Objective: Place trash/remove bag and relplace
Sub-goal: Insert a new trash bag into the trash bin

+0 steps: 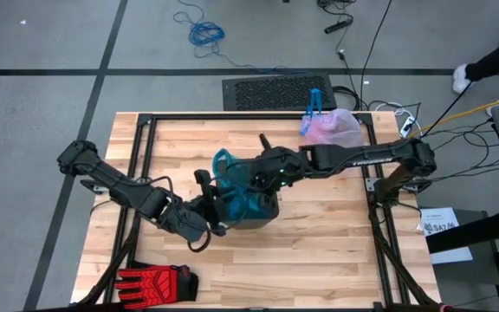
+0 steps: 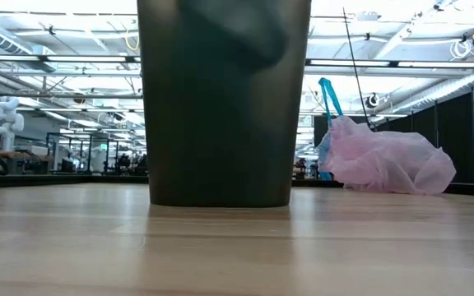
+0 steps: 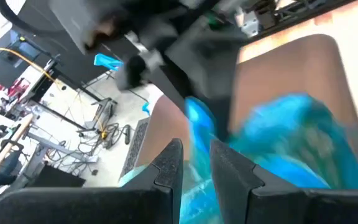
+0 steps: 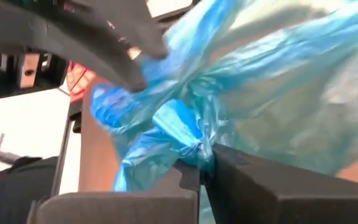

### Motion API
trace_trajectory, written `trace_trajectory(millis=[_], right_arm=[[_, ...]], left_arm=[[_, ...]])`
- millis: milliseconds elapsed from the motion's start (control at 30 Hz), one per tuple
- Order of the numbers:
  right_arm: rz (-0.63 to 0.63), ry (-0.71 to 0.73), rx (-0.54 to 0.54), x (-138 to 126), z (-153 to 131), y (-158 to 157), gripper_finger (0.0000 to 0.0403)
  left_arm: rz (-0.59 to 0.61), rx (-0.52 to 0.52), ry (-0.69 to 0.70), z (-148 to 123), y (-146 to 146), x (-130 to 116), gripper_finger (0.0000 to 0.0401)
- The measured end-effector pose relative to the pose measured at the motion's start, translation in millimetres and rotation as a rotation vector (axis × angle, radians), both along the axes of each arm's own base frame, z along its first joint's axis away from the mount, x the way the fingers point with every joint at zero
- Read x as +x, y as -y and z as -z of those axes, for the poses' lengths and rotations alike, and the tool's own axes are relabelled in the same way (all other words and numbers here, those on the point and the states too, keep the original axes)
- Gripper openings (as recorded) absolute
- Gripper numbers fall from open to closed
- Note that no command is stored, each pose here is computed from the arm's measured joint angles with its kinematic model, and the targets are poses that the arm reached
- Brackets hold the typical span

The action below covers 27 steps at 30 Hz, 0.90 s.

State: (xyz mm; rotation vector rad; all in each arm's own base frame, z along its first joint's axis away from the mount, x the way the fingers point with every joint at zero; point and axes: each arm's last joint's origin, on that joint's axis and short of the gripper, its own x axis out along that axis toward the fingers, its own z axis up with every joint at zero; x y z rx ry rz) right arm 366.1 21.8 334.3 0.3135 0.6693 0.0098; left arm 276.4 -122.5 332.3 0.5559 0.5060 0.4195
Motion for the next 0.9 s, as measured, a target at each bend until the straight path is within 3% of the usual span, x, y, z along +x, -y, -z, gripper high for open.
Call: trace_trajectory(millis=[267, 467, 633, 800, 900], right_arm=[[0.049, 0.094, -0.054, -24, -32, 3, 0.0000], [0.054, 0.084, -0.048, -26, -32, 4, 0.0000], [0.053, 0.080, -0.036, -27, -32, 1, 0.0000], [0.038, 0.081, -0.030, -31, -36, -5, 0.0000], [0.037, 0.087, -0.016, -36, -40, -8, 0.0000]], left_arm=[[0.086, -0.059, 0.042, -17, 11, -2, 0.0077], [0.179, -0.148, 0.065, -23, 7, 6, 0.0077], [0.131, -0.132, 0.031, -20, -6, 10, 0.0067], [0.044, -0.171, -0.033, -11, -20, 9, 0.0012], [0.010, -0.203, -0.065, -6, -21, 5, 0.0004]])
